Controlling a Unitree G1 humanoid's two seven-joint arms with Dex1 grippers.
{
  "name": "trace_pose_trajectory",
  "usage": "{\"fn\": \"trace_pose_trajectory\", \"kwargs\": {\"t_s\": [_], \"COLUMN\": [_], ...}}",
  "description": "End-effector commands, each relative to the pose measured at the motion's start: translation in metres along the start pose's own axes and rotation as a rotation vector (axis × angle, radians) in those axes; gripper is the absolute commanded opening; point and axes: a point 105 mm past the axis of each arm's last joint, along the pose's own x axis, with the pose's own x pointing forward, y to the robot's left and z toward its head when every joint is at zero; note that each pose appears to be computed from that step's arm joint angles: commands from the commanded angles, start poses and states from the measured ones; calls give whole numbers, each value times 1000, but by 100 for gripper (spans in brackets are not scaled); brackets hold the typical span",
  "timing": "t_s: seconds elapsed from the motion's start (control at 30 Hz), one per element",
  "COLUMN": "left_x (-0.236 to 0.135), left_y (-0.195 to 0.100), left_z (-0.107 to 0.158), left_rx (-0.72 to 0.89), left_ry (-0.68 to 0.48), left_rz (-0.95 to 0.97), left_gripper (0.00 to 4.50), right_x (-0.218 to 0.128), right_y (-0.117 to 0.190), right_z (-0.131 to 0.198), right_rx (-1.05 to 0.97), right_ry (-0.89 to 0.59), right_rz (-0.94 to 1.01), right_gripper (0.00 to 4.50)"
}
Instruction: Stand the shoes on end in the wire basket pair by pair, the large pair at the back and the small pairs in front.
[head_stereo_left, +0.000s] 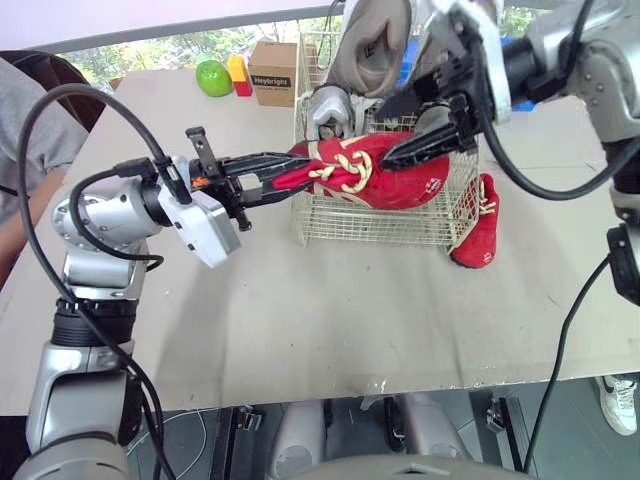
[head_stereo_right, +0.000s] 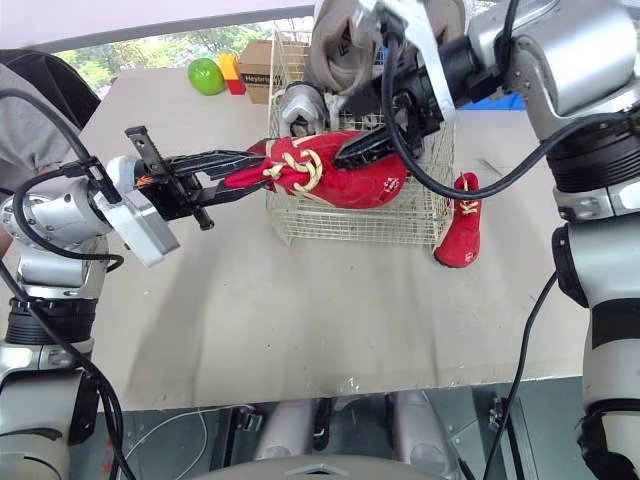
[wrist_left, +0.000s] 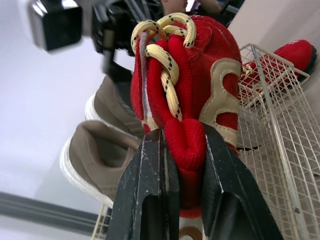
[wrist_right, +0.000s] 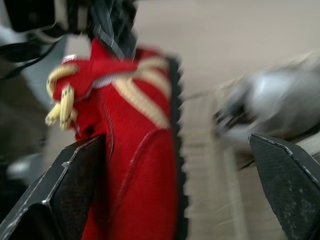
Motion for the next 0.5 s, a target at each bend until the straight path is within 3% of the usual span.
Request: {"fn": "trace_pose_trajectory", "kwargs": {"t_s": [0.03,0.2,0.23,0.3,0.4,0.5], "left_x": [-1,-5,-7,-15,-31,-40], "left_y": [14,18,17,32,38,33], "left_z": [12,12,10,2,-21,-18], "left_rx": [82,62,-20,-246,-963,-1352], "left_ry": [-56,-50,-48,-38,-61,-127], "left_rz": [49,79,84,244,499,595], "left_gripper": [24,24,74,169,321,450], "right_x": [-6,-9,-10,-14,-20,-27], "right_y": [6,7,7,8,5,7], "right_z": [7,5,5,4,3,11], "right_rx": [34,64,90,143,208,294], "right_ry": [-6,-30,-51,-94,-192,-320], "right_rz": [38,43,43,42,-12,-15], "right_gripper": [327,92,53,16,14,13]}}
